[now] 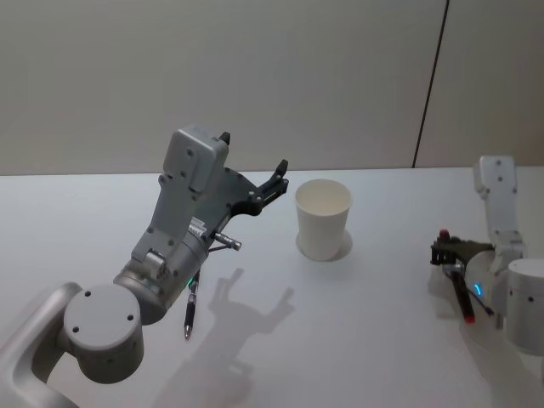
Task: Place the pen into the pen holder.
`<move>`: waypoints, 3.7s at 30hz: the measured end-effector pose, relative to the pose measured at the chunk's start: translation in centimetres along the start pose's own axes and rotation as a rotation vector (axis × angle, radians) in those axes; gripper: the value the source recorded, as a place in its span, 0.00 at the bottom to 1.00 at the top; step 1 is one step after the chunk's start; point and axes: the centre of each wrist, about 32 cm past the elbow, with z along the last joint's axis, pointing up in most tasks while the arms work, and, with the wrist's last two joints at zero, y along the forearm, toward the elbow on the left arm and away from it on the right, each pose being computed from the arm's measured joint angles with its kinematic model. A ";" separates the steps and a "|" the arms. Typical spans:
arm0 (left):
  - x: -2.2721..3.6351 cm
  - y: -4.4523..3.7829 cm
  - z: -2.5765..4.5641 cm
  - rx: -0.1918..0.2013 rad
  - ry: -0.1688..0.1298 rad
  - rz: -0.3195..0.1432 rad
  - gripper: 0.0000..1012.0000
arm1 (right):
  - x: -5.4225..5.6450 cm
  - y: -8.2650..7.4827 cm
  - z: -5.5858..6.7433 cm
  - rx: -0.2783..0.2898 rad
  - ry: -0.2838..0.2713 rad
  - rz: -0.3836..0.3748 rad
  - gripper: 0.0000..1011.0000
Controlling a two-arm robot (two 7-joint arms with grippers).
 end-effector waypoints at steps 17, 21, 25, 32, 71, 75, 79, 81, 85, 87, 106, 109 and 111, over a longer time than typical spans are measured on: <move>0.00 0.00 0.00 0.000 0.000 0.000 0.99 | -0.1 -1.4 1.1 0.251 -0.017 0.049 0.16; 0.00 0.00 0.00 0.000 0.000 0.000 0.99 | -0.2 -1.7 1.3 0.312 -0.026 0.061 0.16; 0.00 0.00 0.00 0.000 0.000 0.000 0.99 | -0.4 -1.8 1.6 0.374 -0.036 0.075 0.16; 0.00 0.00 0.00 0.000 0.000 0.000 0.99 | -1.0 -1.9 2.0 0.495 -0.055 0.104 0.16; 0.00 0.00 0.00 0.000 0.000 0.000 0.99 | -6.8 4.3 2.7 0.983 -0.141 0.258 0.16; 0.00 0.00 0.00 0.000 0.000 0.000 0.99 | -7.3 4.8 2.4 0.999 -0.145 0.270 0.16; 0.00 0.00 0.00 0.000 0.000 0.000 0.99 | -7.7 5.4 2.1 1.014 -0.146 0.282 0.16; 0.00 0.00 0.00 0.000 0.000 0.000 0.99 | -7.9 5.7 1.9 1.020 -0.146 0.287 0.16; 0.00 0.00 0.00 0.000 0.000 0.000 0.99 | -8.3 6.1 1.6 1.030 -0.146 0.295 0.16; 0.00 0.00 0.00 0.000 0.000 0.000 0.99 | -8.5 6.3 1.4 1.032 -0.145 0.299 0.16; 0.00 0.00 0.00 0.000 0.000 0.000 0.99 | -9.8 7.8 -0.3 1.051 -0.132 0.309 0.16; 0.00 0.00 0.00 0.000 0.000 0.000 0.99 | -10.0 7.9 -0.5 1.051 -0.128 0.308 0.16; 0.00 0.00 0.00 0.000 0.000 0.000 0.99 | -10.2 7.9 -0.7 1.055 -0.125 0.306 0.16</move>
